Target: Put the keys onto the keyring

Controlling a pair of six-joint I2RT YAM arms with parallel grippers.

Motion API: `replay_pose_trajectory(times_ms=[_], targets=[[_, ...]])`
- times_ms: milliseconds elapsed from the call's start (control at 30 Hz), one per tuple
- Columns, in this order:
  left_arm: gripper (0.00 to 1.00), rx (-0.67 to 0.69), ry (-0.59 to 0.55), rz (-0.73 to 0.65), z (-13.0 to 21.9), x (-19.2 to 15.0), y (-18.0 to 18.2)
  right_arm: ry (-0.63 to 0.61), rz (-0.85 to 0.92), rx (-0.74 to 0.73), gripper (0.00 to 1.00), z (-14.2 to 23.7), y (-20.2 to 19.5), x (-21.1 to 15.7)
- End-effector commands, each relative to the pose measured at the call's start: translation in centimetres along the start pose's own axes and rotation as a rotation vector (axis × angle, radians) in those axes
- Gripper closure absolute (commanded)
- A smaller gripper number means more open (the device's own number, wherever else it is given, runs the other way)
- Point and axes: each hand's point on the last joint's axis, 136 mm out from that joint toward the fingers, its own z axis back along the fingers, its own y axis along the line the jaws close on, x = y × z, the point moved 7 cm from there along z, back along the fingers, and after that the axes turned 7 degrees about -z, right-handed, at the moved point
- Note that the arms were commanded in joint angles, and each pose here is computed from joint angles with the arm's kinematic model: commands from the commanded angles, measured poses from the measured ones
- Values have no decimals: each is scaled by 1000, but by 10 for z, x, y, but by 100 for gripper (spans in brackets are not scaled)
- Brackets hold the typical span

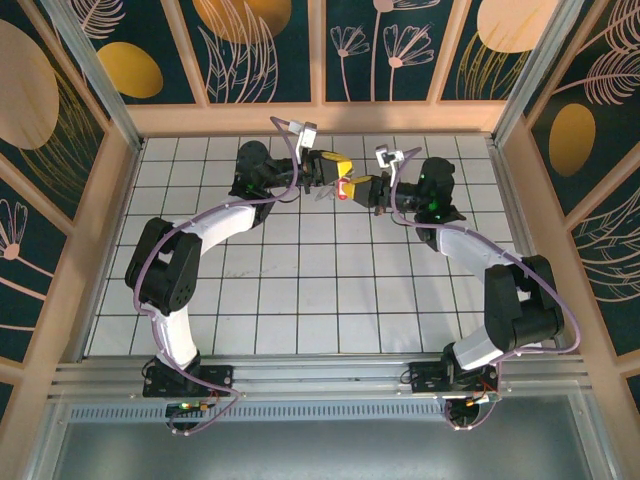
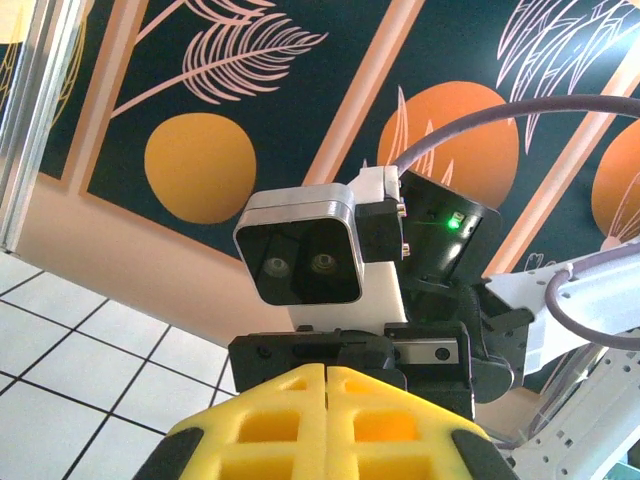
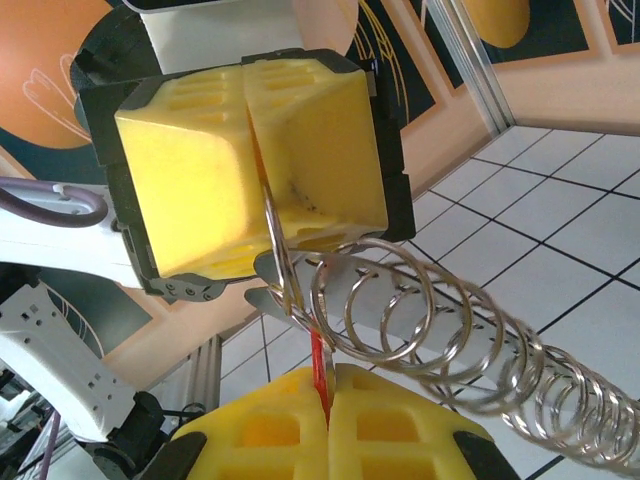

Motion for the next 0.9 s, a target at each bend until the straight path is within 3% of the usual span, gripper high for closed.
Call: replay_pose_trajectory(times_ms=[0,67,167,267,600,867], targets=[[100,-52,-64,-99,-4,24,-27,-12,14,-18,100,7,1,-2],[100,-47,-71,-95,-4,24,-27,-20,11,-32,96,10,0,-3],[100,-25,-87,-82,-4,25,-25,-34,6,-54,73,16,-1,-5],[100,-5,-98,-72,-4,25,-22,-56,4,-83,63,27,0,-9],[100,29,-130,-54,-3,22,-16,-135,38,-180,58,61,15,-16],[100,34,-142,-41,-1,19,-15,-285,82,-202,59,69,33,14]])
